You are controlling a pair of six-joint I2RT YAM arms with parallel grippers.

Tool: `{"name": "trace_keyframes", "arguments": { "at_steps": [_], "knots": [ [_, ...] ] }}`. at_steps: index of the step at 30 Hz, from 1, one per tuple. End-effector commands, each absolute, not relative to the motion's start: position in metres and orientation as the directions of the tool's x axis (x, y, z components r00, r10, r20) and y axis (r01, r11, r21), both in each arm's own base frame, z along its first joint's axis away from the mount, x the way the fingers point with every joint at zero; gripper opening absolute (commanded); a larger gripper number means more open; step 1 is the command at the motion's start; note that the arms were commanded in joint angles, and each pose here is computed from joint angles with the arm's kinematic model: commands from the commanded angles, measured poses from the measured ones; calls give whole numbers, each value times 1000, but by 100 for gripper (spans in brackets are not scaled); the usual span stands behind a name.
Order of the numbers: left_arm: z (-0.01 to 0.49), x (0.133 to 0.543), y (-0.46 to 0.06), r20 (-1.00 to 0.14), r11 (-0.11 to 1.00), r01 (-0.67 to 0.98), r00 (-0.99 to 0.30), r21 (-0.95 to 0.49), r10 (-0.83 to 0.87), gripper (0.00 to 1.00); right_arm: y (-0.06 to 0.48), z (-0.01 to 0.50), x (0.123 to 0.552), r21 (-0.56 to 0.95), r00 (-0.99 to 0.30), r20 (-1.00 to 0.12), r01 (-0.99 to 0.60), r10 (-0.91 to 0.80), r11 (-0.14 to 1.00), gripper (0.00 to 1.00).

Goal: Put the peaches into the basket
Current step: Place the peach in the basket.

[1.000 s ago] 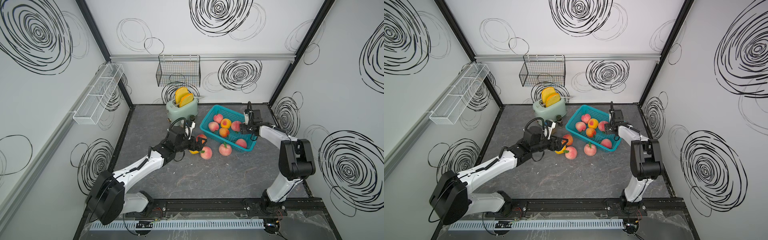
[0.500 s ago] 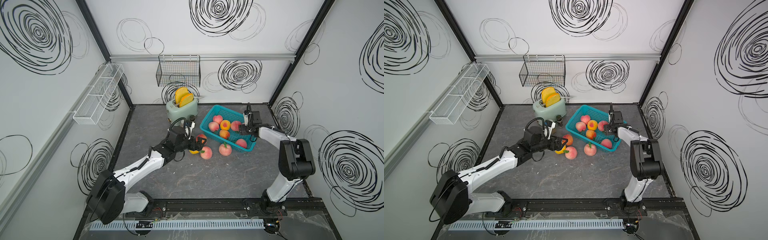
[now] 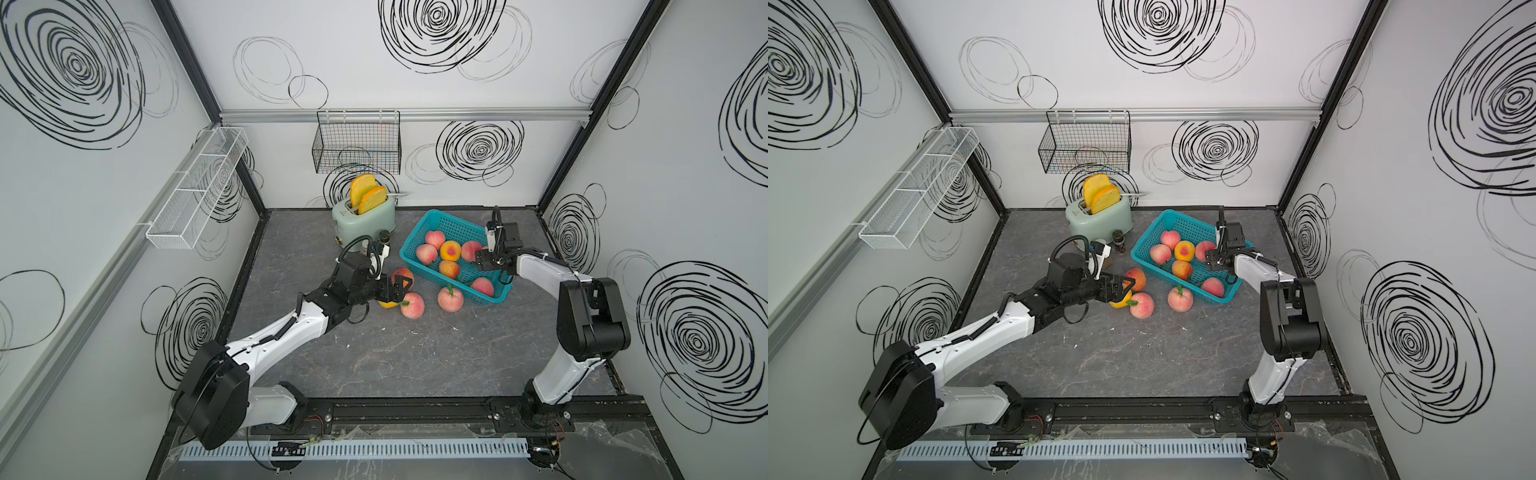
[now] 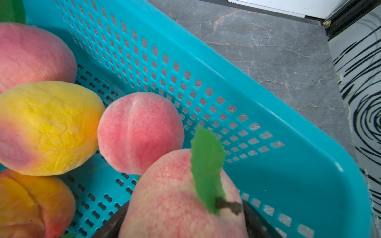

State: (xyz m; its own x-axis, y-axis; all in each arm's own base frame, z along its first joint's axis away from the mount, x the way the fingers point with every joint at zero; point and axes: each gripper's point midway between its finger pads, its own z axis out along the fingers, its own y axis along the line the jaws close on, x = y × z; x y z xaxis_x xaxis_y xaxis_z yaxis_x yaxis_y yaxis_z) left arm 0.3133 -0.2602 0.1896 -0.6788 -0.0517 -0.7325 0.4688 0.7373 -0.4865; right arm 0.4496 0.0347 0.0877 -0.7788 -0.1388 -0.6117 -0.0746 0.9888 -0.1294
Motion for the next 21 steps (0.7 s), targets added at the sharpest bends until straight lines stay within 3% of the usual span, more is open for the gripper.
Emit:
{"name": "trace_keyframes", "arguments": {
  "at_steps": [1, 21],
  "knots": [
    [203, 312, -260, -761, 734, 487, -646, -474, -63, 97, 36, 91, 444, -128, -777, -613, -79, -141, 989, 83],
    [203, 305, -252, -762, 759, 469, -645, -452, -56, 97, 52, 121, 436, -72, -728, -673, -110, -129, 991, 86]
  ]
}}
